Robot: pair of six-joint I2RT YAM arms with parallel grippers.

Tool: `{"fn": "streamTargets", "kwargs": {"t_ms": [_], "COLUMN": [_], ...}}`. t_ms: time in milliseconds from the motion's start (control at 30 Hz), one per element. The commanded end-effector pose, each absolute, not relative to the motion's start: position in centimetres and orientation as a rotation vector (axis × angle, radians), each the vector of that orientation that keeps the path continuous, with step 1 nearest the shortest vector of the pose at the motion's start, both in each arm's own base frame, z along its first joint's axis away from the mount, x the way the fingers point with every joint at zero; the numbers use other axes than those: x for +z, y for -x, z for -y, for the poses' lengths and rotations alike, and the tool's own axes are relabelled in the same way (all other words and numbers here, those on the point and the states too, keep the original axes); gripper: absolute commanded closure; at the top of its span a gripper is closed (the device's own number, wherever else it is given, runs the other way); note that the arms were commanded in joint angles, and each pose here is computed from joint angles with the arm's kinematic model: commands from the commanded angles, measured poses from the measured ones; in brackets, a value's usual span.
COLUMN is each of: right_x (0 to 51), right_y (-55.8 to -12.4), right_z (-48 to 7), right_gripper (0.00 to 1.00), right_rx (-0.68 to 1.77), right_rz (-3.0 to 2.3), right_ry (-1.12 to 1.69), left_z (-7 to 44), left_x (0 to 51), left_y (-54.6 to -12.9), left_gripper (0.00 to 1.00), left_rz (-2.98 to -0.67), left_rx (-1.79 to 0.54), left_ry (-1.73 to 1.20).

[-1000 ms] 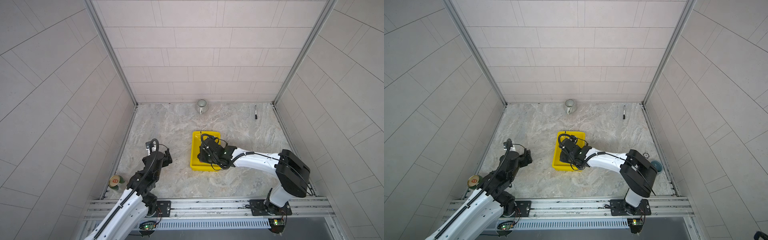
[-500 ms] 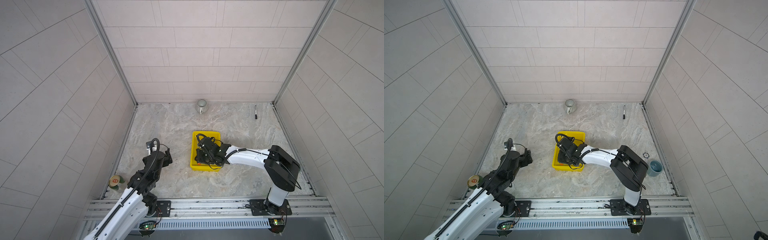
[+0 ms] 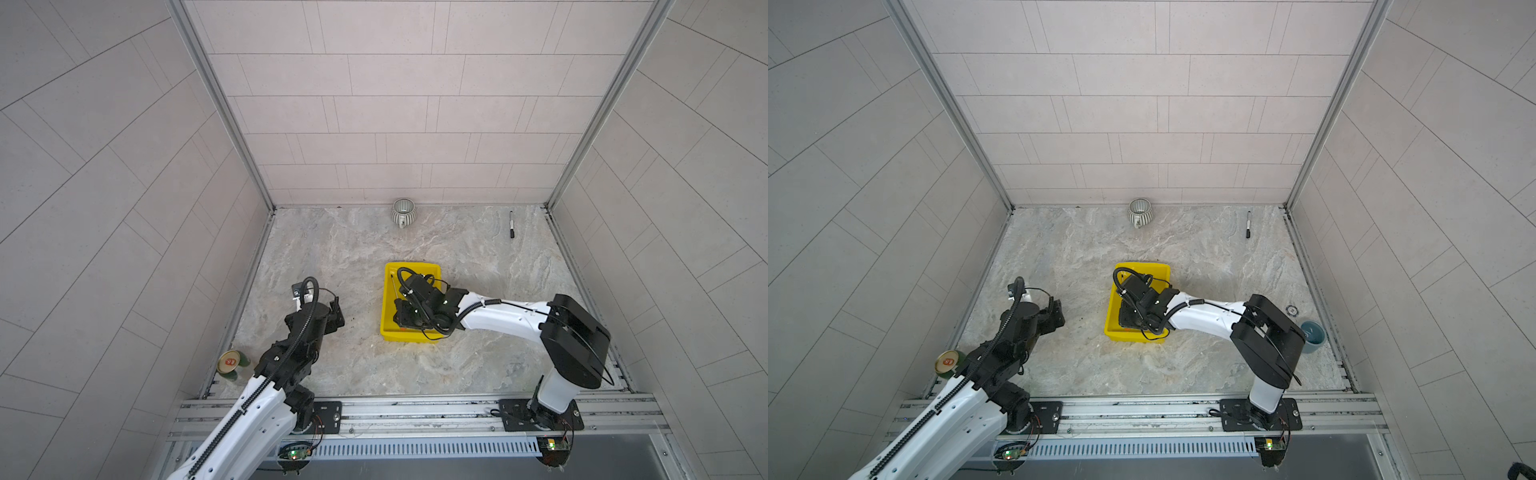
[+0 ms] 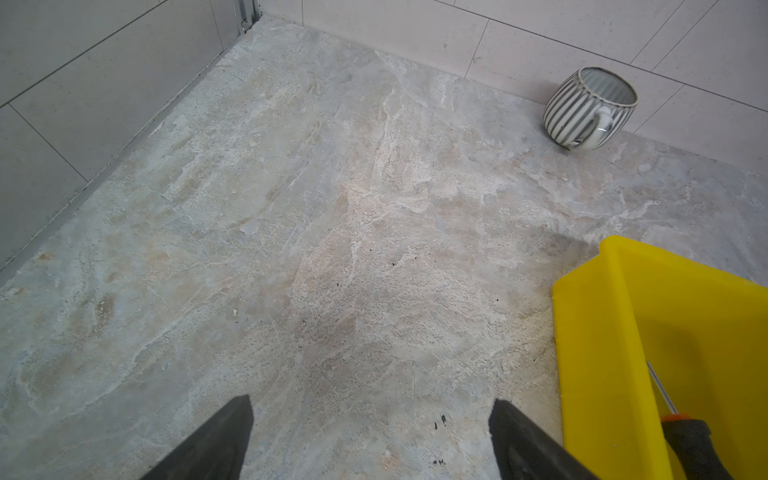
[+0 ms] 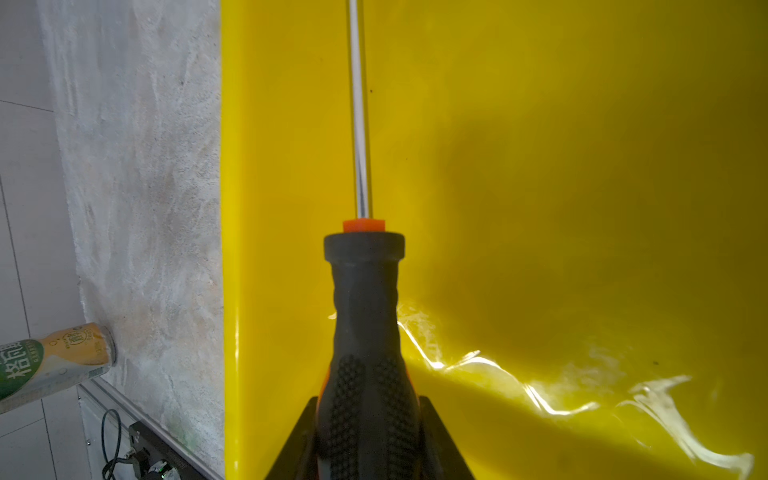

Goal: Put the screwdriver in the bin
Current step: 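Carry the screwdriver with the right gripper over the yellow tray and lower it, then open the right gripper to release the screwdriver into the tray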

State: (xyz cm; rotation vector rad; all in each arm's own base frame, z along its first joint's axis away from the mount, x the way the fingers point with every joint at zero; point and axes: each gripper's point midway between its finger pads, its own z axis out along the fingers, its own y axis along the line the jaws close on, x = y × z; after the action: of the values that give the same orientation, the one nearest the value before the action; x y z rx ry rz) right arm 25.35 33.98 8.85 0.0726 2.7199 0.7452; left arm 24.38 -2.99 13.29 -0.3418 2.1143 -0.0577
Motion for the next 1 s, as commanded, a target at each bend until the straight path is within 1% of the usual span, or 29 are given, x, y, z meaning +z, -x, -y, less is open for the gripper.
{"fn": "streamTargets", "kwargs": {"t_ms": [0,100,200,367,533,800,967], "right_x": [11.8,13.0,13.3,11.5,9.3,7.6,7.7], "right_y": [-25.6,-25.6,-25.7,-25.8,-26.3,-26.6,-26.6], "right_z": [-32.4,-31.8,-32.6,-34.2,-34.9,-36.0,-36.3], "right_gripper": [0.66,0.66,0.69,0.76,0.77,0.71,0.66], "right_rx": [0.705,0.697,0.741,0.776,0.757,0.772,0.771], "right_rz": [-2.630,-2.602,-2.591,-2.643,-2.675,-2.695,-2.705], "right_ry": [-0.035,-0.025,-0.005,-0.018,-0.053,-0.047,-0.020], "left_z": [2.8,2.6,2.9,2.5,2.6,2.6,2.6], "left_x": [12.8,12.8,12.9,12.8,13.0,13.0,13.0], "left_y": [-24.2,-24.1,-24.3,-24.2,-24.1,-24.1,-24.1], "left_gripper": [0.05,0.05,0.05,0.05,0.05,0.05,0.05], "left_rz": [-2.124,-2.119,-2.120,-2.121,-2.115,-2.110,-2.112], "left_rx": [-0.041,-0.031,-0.046,-0.026,-0.034,-0.037,-0.035], "left_ry": [0.341,0.351,0.341,0.353,0.350,0.351,0.351]}}
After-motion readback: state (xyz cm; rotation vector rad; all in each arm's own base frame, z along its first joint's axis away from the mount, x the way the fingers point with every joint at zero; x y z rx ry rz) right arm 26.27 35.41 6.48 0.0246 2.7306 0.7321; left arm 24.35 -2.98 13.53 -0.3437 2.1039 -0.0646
